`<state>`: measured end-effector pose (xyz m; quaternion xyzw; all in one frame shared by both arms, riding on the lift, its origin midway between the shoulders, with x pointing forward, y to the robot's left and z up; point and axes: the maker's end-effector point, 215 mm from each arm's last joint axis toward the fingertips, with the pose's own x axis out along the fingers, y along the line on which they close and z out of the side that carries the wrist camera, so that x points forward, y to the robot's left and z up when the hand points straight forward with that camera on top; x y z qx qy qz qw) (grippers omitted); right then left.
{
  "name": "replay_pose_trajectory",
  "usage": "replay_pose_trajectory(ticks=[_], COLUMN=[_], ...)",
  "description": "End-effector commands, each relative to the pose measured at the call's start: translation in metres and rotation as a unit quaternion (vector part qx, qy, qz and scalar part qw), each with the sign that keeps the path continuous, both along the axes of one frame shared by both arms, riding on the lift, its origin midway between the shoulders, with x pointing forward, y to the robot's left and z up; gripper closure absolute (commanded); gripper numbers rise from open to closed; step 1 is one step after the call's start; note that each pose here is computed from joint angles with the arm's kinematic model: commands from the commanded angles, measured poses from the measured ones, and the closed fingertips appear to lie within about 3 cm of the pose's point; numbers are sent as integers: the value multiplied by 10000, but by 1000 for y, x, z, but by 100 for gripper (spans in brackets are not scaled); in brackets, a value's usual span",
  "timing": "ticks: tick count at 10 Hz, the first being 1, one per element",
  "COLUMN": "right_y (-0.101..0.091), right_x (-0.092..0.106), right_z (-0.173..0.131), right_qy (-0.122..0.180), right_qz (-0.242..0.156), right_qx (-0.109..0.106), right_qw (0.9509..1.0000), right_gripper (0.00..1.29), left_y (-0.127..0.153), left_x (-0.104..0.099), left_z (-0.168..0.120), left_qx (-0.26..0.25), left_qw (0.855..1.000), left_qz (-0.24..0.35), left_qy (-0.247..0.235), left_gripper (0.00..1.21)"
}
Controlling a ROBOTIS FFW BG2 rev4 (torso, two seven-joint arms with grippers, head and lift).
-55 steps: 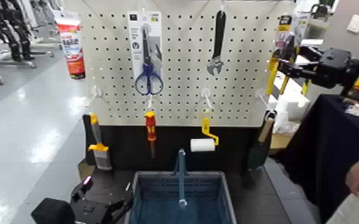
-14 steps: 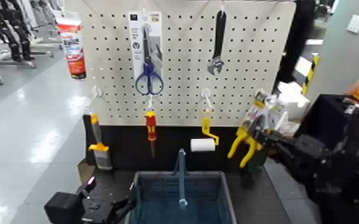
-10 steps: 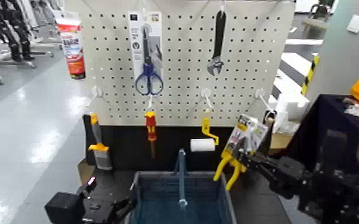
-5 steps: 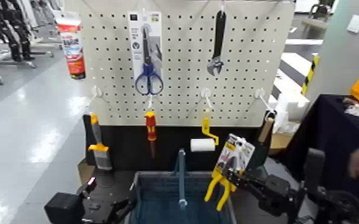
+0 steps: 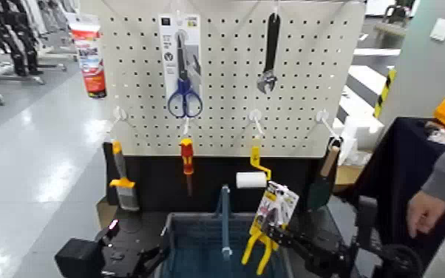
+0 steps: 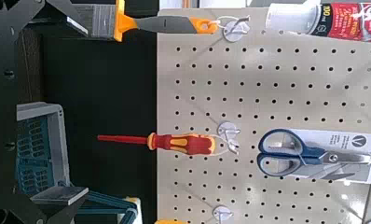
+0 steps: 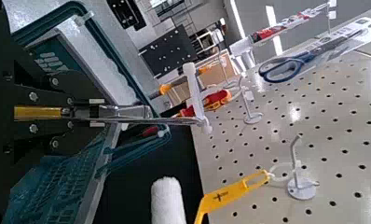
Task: Put the yellow pliers into the crate.
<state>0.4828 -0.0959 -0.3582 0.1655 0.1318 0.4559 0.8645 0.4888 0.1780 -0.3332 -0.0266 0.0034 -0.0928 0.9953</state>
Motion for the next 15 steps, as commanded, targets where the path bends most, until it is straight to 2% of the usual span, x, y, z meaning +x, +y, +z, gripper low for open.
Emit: replay_pose_trajectory(ticks=[1, 7, 12, 13, 14, 15], right_y=[3, 9, 11, 11, 10, 9], right_x=[8, 17, 17, 17, 18, 17], right_z=[-13, -35, -45, -46, -44, -44], right_qy=[28, 90, 156, 158, 141, 141], right_qz=[87, 291, 363, 362, 348, 342], right_qx=[-97, -438, -610, -636, -628, -628], right_qw=[9999, 9986, 9974, 9972, 9973, 9973], right_gripper=[112, 112, 112, 104, 67, 37], left_y=[-1, -2, -2, -2, -1, -2], left_x=[1, 2, 2, 2, 2, 1], left_z=[3, 4, 4, 4, 3, 3], left_qx=[-9, -26, -38, -38, -35, -31], left_qw=[10000, 10000, 10000, 10000, 10000, 10000], left_qz=[-8, -20, -25, -26, -18, -28], left_qy=[-24, -39, -32, -40, -25, -24], left_gripper=[12, 12, 12, 12, 12, 12])
